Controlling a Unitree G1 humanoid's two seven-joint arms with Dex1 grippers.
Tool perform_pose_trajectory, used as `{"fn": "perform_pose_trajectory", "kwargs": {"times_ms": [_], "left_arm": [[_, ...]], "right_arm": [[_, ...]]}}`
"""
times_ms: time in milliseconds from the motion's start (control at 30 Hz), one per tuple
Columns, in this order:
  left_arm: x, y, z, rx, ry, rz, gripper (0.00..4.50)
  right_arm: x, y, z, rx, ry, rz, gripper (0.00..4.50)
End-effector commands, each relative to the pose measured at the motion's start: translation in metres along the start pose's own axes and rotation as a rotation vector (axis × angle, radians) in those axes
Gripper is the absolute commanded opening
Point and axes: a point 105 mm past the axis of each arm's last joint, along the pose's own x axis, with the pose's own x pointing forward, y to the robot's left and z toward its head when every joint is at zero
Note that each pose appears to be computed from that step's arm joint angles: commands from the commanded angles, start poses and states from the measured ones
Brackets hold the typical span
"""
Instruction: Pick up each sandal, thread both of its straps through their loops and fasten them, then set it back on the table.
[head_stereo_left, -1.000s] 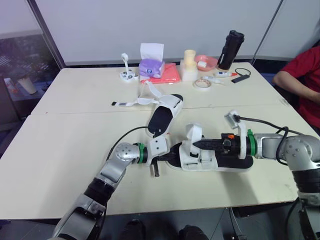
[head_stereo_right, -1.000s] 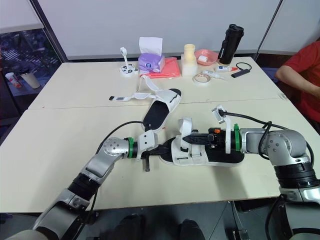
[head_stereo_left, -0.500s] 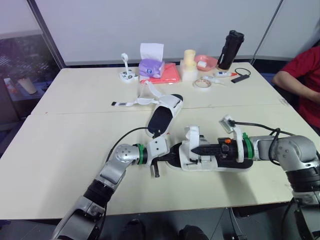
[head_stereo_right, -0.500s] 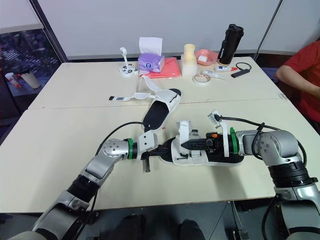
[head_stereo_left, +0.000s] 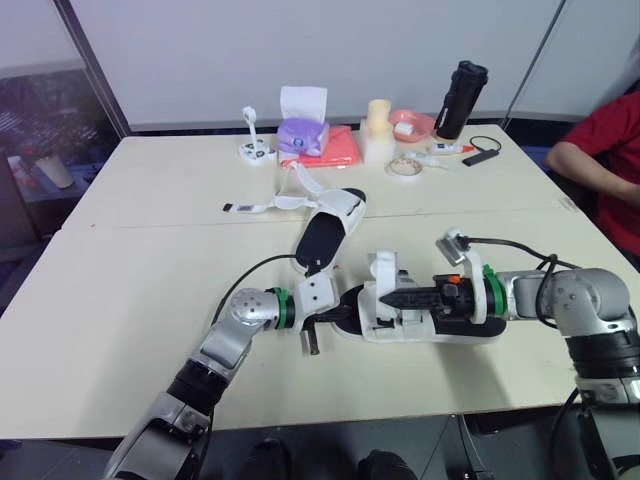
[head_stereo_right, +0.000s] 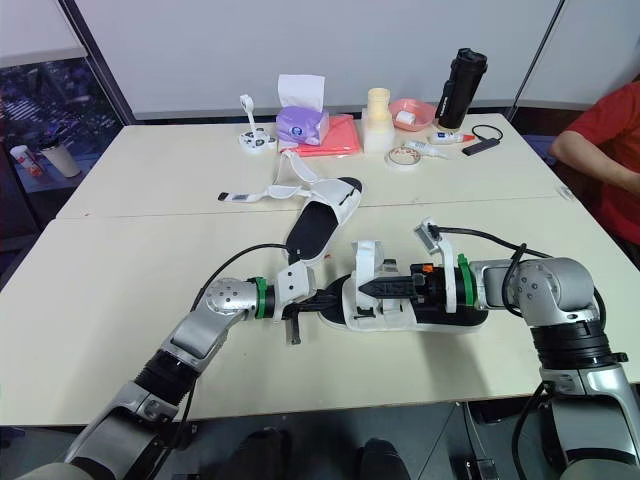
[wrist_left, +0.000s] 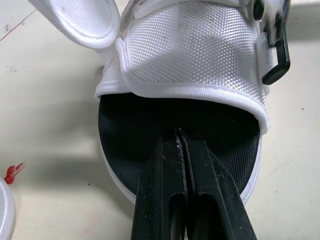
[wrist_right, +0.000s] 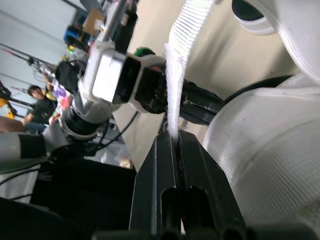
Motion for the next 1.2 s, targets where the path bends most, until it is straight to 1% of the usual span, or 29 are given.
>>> {"fn": "perform_pose_trajectory", "kwargs": {"times_ms": [33,200,300,567,700,933,1200], "left_arm": [[0.006,-0.021,-0.035,-0.07,0.115,-0.057,0.0],[0.006,-0.02,-0.036,-0.072,0.117,-0.054,0.0],[0.005,-0.02,-0.037,-0.073,0.117,-0.052,0.0],[0.005,-0.019,-0.037,-0.071,0.115,-0.044,0.0],[0.005,-0.019,-0.036,-0.07,0.112,-0.044,0.0],[0.006,-0.018,-0.036,-0.071,0.109,-0.045,0.0],[0.006,-0.018,-0.036,-0.073,0.109,-0.043,0.0]], "right_arm": [[0.001,0.004,0.001,-0.032,0.001,0.003,0.01],[0.007,-0.013,-0.003,-0.081,0.002,-0.084,0.01],[0.008,-0.016,0.0,-0.101,-0.006,-0.103,0.01],[0.006,-0.015,-0.018,-0.176,0.112,-0.117,0.01],[-0.001,-0.016,-0.02,-0.243,0.155,-0.13,0.01],[-0.01,-0.026,-0.002,-0.388,0.164,-0.183,0.01],[-0.018,-0.03,0.008,-0.449,0.216,-0.174,0.01]]}}
